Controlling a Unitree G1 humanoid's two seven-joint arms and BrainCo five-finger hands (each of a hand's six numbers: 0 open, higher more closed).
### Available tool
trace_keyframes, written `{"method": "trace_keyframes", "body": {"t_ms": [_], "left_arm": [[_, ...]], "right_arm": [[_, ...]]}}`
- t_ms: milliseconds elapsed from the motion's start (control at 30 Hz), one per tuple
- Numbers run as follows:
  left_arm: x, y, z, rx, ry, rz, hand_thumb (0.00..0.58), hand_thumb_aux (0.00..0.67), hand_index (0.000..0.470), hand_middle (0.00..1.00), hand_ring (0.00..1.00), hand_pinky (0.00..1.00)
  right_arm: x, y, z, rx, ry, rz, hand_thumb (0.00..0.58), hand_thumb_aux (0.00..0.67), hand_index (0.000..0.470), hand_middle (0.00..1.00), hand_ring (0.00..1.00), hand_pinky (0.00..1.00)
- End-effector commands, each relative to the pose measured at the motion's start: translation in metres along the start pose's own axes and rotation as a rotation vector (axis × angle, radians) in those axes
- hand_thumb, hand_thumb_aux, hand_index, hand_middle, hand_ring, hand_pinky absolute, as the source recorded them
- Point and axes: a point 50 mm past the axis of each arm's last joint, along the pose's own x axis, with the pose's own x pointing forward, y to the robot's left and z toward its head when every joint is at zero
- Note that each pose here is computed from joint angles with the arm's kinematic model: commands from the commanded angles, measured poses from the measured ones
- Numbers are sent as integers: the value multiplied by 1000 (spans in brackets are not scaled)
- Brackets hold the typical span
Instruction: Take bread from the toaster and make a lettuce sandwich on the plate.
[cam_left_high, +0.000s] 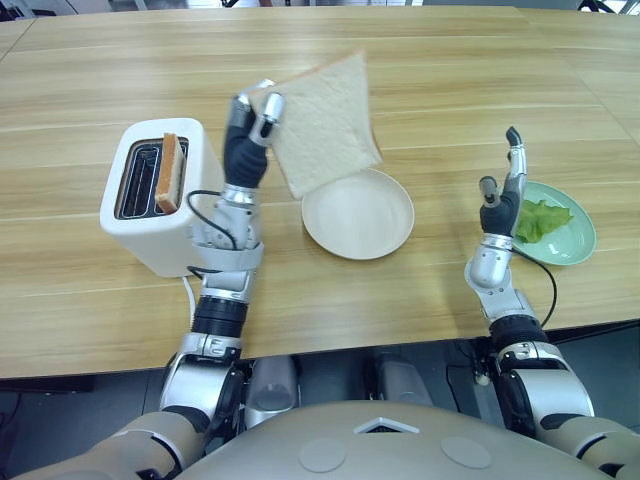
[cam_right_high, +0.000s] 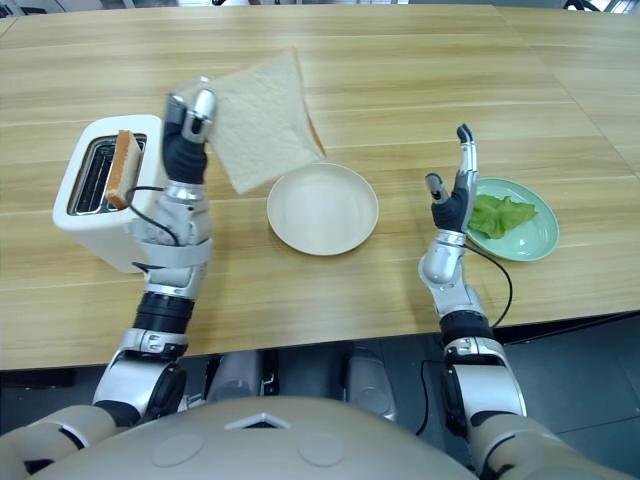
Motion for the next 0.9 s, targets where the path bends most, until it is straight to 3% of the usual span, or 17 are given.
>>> {"method": "trace_keyframes", "body": {"t_ms": [33,367,900], "left_arm": [[-7,-18,-27,-15,140,-90,580,670,460,1000,1000,1000],[-29,-34,-94,3,493,-146,580,670,460,1000,1000,1000],[-43,-48,-117,46,693,-261,580,670,460,1000,1000,1000]], "right_arm": [[1,-13,-8,-30,22,-45,0,0,0,0,0,0],[3,-27,-13,-82,15,-62,0,0,0,0,0,0],[8,-53,-23,-169,30,-111,0,0,0,0,0,0]]}}
